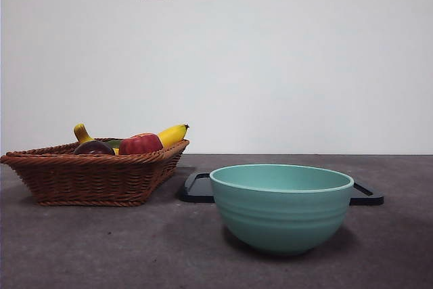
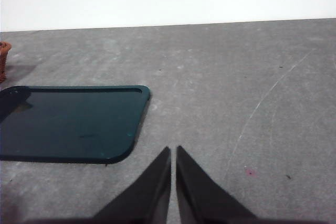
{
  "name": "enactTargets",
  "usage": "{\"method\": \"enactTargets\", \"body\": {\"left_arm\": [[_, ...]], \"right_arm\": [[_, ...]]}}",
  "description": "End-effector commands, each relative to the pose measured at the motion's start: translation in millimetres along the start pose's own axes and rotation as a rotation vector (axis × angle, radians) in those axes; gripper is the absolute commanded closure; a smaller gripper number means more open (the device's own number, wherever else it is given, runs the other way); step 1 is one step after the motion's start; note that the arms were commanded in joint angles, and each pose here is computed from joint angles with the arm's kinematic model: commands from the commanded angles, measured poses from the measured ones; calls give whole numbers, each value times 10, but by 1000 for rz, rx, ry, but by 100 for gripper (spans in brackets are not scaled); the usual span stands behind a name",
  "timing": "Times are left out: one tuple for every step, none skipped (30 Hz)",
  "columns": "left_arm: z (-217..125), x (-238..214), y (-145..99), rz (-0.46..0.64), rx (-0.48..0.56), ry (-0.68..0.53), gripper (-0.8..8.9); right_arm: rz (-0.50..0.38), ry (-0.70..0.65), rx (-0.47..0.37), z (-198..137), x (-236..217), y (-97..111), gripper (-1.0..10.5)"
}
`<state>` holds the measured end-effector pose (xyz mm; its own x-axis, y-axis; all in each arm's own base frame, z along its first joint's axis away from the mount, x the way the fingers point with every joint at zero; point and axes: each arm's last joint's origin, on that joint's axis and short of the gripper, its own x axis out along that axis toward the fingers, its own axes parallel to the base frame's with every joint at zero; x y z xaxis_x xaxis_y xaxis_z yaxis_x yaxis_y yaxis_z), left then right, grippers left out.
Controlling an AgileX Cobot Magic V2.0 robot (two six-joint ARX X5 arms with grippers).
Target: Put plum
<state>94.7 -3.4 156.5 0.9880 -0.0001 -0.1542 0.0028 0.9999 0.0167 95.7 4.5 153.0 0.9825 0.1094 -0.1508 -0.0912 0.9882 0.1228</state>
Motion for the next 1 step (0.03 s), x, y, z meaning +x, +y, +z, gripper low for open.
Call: {"method": "enactTargets", "body": {"left_arm": [[-72,19,0,2,-5,24,805]], "right_arm": [[-1,-4,8,-9,4,-1,941]]}}
